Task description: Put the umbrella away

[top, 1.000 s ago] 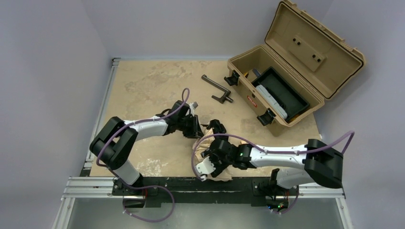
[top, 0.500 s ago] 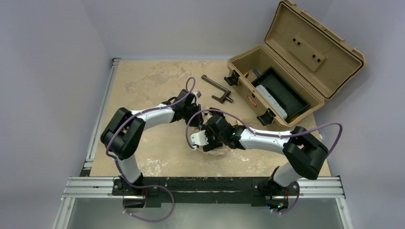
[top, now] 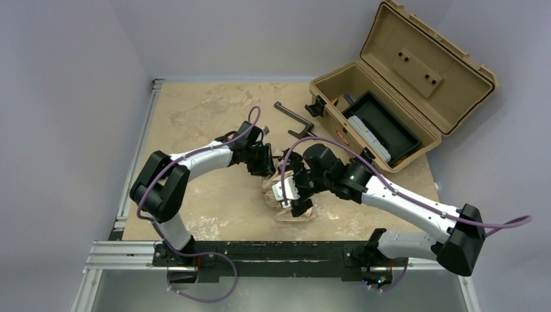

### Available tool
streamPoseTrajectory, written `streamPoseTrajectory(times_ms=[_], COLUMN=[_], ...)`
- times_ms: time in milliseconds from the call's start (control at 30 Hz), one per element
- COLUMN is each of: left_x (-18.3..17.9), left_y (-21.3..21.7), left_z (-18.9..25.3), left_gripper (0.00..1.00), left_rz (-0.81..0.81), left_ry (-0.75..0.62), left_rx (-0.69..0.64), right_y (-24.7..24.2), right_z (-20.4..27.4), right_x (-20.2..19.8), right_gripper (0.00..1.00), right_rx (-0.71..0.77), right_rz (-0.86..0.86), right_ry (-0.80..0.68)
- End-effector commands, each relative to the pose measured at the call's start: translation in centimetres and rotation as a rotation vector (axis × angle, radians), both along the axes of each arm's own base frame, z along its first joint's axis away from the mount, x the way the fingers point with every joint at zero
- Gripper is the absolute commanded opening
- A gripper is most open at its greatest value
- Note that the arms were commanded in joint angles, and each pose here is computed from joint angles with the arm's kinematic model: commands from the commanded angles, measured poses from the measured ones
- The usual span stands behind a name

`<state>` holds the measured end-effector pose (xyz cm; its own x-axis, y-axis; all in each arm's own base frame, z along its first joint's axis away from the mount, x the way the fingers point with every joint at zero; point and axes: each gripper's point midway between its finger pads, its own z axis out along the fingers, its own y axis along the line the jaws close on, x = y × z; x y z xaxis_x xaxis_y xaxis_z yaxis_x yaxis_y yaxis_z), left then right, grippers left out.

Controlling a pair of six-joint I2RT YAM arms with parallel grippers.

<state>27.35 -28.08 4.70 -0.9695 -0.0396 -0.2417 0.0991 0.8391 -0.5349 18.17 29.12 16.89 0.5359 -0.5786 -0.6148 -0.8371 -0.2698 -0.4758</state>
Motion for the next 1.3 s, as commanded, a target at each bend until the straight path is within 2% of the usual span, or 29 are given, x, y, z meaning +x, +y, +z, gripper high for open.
streamPoseTrajectory(times_ms=[0, 100, 267, 400, 600, 733, 900, 1067, 1133, 1267], left_x=[1.4, 1.6, 1.6, 1.4, 2.4, 1.6, -0.5, -2.6, -3.3, -4.3], left_y=[0.7, 1.1, 1.5, 0.1, -0.7, -1.3, -1.9, -1.3, -1.2, -1.8], left_z=[5.1, 7.6, 9.7, 7.2, 3.2, 0.8, -1.1, -3.1, -3.4, -3.6], left_gripper=[0.39, 0.46, 0.48, 0.43, 0.39, 0.25, 0.14, 0.09, 0.08, 0.06], left_rz=[0.04, 0.045, 0.029, -0.024, -0.038, -0.065, -0.111, -0.125, -0.133, -0.164], left_ry=[-0.122, -0.204, -0.275, -0.189, -0.097, -0.013, 0.047, 0.11, 0.12, 0.141], left_rx=[-0.057, -0.093, -0.135, -0.147, -0.099, -0.093, -0.092, -0.071, -0.077, -0.105], right_y=[-0.3, -0.4, -1.6, -1.3, -1.4, -2.4, -1.6, 0.5, 0.9, 1.4], right_z=[0.8, -1.3, -4.9, -7.3, -10.6, -12.0, -9.6, -5.1, -4.7, -6.9], right_x=[-3.3, -4.0, -2.5, -2.8, -2.5, -1.0, 0.7, 0.4, 0.6, 1.5], right_gripper=[0.99, 0.99, 0.99, 0.99, 0.99, 0.99, 0.93, 0.91, 0.91, 0.95], right_rx=[0.044, 0.04, -0.037, -0.068, -0.132, -0.158, -0.051, 0.095, 0.104, 0.057], right_rz=[0.098, 0.089, -0.025, -0.041, -0.068, -0.123, -0.176, -0.143, -0.143, -0.169], right_ry=[0.093, 0.119, -0.007, -0.076, -0.104, -0.187, -0.296, -0.31, -0.312, -0.305])
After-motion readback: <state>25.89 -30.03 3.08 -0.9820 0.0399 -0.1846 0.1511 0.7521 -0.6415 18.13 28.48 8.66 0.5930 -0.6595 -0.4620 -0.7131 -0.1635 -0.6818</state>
